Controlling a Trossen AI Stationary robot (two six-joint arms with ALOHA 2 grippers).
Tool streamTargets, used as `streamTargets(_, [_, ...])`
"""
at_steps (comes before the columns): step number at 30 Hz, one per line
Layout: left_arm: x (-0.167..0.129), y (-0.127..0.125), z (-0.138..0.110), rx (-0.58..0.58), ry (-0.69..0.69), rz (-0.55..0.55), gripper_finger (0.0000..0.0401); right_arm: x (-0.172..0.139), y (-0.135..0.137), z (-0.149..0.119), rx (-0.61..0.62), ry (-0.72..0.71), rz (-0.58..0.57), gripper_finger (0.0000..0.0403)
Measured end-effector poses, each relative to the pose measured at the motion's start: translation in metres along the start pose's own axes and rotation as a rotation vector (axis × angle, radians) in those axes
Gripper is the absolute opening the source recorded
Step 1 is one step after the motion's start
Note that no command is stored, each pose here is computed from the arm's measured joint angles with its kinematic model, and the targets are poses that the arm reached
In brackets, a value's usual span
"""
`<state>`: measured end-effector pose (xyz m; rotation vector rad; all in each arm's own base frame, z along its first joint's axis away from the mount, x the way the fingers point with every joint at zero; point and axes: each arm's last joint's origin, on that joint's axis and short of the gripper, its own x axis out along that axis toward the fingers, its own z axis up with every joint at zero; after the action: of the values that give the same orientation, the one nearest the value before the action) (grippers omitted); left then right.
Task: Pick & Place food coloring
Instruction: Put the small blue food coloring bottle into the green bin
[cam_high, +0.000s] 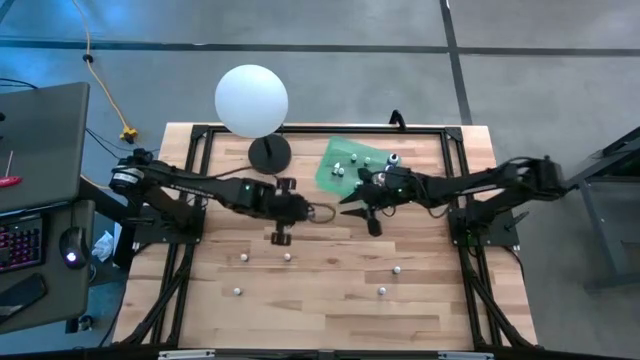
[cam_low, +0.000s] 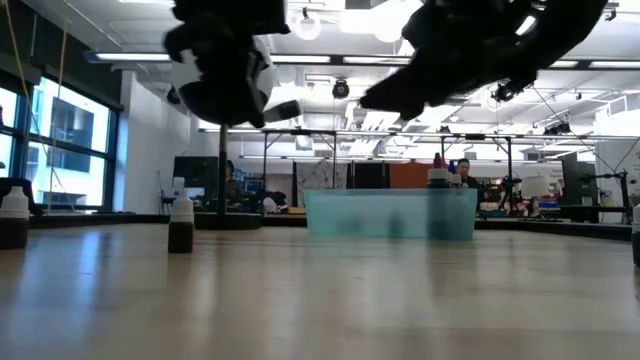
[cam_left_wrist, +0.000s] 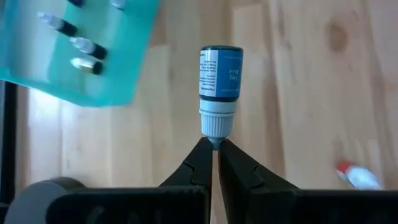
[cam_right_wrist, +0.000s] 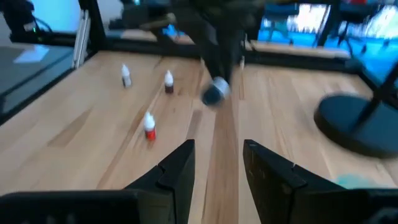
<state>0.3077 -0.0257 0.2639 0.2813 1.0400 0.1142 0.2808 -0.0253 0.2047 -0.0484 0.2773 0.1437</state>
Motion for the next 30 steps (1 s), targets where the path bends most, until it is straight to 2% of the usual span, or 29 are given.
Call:
streamTargets(4, [0.004, 0.015, 0.001, -0.034, -0.017, 0.001, 0.0006, 0.020, 0.000, 0.002, -0.004, -0.088, -0.001, 0.0129])
streamTargets(9, [0.012, 0.027, -0.002, -0.064, 0.012, 0.010, 0.0006, 0.038, 0.000, 0.004, 0.013, -0.089, -0.059, 0.0129])
streamTargets(17, [0.026, 0.030, 0.003, 0.032, -0.011, 0.002, 0.0007, 0.058, -0.003, -0.001, 0.018, -0.054, -0.144, 0.0129])
streamTargets(23, [0.025, 0.031, 0.006, 0.060, -0.045, 0.006, 0.0007, 0.060, -0.005, -0.008, 0.017, -0.021, -0.211, 0.0129])
streamTargets(30, [0.025, 0.031, 0.009, 0.055, -0.070, 0.010, 0.0007, 0.060, -0.005, -0.010, 0.017, 0.003, -0.211, 0.0129])
